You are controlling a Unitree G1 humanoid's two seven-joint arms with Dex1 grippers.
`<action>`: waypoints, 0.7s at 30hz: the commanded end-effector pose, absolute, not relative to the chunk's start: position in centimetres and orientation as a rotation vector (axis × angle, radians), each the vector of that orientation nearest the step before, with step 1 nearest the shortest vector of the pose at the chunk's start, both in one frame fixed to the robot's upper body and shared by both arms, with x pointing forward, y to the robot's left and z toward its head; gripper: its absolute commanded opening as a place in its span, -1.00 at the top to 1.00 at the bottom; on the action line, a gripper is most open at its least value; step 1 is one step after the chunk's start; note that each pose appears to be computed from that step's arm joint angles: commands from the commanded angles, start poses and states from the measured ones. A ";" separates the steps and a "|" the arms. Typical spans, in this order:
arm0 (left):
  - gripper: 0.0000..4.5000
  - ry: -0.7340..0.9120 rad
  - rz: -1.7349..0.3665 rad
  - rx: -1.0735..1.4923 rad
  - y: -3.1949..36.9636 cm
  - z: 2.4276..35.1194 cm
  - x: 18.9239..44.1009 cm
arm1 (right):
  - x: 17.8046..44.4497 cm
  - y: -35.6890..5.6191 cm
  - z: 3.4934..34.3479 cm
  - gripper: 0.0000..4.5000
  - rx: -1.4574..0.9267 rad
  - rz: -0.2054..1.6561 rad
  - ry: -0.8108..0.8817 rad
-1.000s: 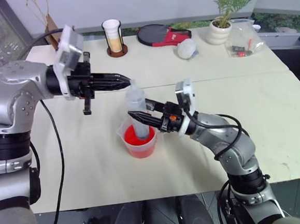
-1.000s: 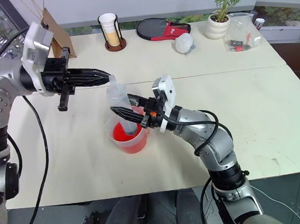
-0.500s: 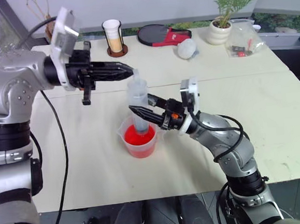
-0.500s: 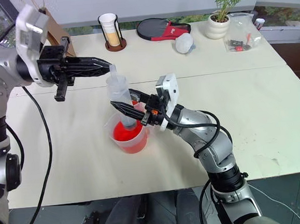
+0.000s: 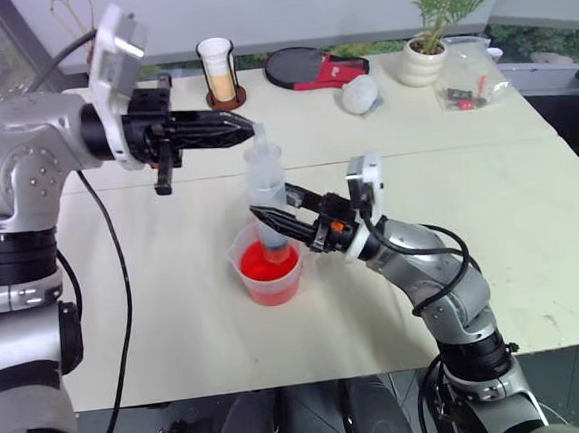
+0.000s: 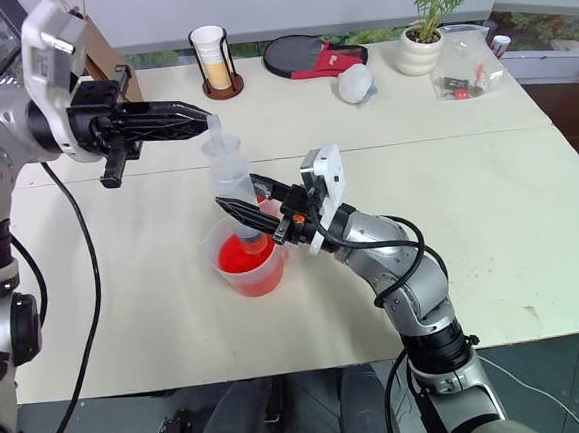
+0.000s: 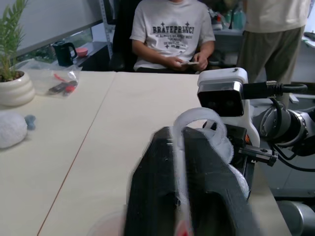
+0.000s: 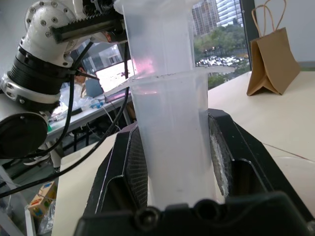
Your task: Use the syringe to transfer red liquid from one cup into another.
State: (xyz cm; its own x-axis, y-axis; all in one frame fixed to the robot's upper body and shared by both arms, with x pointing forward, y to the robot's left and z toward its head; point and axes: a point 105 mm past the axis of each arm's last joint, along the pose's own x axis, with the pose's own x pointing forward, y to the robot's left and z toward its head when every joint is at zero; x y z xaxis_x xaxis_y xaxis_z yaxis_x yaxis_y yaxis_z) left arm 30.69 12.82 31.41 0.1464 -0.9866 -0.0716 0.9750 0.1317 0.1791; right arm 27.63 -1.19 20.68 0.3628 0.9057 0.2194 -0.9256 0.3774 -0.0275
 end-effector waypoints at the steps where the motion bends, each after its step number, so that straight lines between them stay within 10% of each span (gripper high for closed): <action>1: 0.20 -0.158 -1.339 0.188 15.4 33.7 30.1 | 27.1 -1.1 22.1 0.38 0.139 1.214 -0.221; 14: 0.20 0.058 -1.112 0.070 20.8 26.6 29.5 | 26.5 -3.2 27.8 0.38 0.307 1.177 -0.280; 21: 0.20 0.036 -1.080 0.110 20.8 26.2 30.5 | 31.2 -4.1 32.2 0.38 0.284 1.124 -0.394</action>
State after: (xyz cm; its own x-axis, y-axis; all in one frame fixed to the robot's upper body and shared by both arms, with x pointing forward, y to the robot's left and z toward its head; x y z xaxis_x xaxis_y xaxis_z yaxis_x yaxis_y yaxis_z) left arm 30.38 20.85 25.07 0.4634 -0.8799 -0.1046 0.8854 0.4646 0.0148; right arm 30.30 -3.98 32.07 0.3805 0.8162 0.4347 -0.9163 0.3961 0.0583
